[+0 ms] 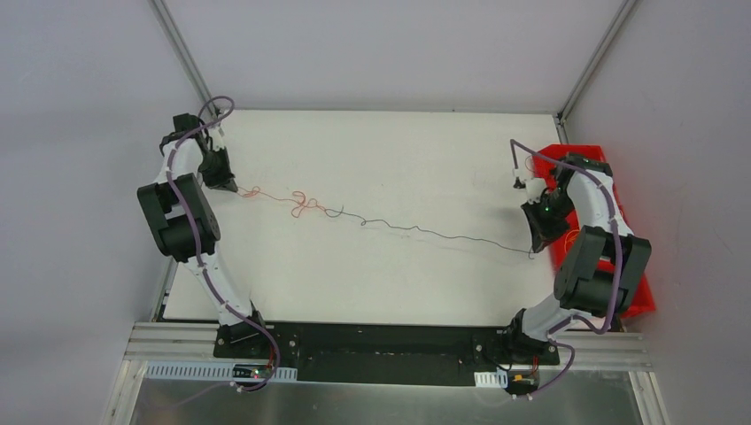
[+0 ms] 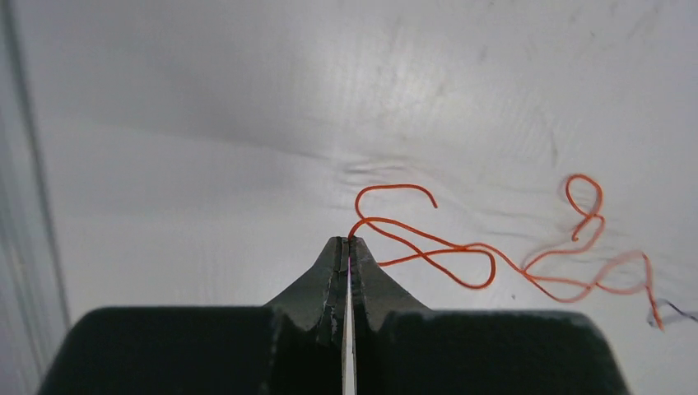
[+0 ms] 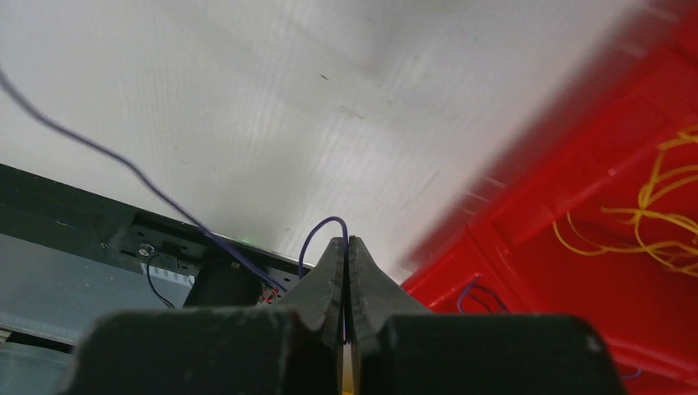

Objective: Untangle the cables

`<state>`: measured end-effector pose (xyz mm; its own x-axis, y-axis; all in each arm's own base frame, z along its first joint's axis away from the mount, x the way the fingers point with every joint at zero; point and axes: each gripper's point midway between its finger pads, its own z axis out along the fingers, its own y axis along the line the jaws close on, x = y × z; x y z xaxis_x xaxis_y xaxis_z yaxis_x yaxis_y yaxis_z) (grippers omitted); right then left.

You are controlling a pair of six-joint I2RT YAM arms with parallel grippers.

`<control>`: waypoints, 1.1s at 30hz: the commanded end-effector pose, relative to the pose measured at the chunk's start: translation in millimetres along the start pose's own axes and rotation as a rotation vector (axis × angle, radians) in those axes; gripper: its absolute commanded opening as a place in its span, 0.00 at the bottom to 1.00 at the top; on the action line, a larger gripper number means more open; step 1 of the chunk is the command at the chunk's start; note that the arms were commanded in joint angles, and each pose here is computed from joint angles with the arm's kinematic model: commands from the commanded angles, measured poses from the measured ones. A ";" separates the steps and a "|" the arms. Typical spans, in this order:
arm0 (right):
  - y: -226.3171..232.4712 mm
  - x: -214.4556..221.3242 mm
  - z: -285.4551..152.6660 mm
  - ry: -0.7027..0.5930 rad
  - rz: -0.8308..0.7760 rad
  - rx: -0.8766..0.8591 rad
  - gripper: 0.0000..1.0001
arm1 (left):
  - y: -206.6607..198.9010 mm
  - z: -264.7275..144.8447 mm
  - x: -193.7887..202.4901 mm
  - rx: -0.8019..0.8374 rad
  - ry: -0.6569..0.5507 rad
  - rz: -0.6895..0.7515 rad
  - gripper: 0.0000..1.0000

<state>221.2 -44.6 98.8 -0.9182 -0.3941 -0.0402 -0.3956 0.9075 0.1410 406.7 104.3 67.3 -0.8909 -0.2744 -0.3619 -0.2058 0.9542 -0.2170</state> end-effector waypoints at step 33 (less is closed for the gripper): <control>114.4 -104.6 -86.4 -0.451 -0.071 -0.314 0.00 | -319.8 -138.1 84.1 1.019 0.121 0.392 0.00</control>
<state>252.0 67.7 196.0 -0.8387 -0.3817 -0.3884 -0.5202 0.7725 0.3643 361.0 -182.9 205.9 -0.8401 0.1031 -0.5325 0.4990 0.5318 -0.6842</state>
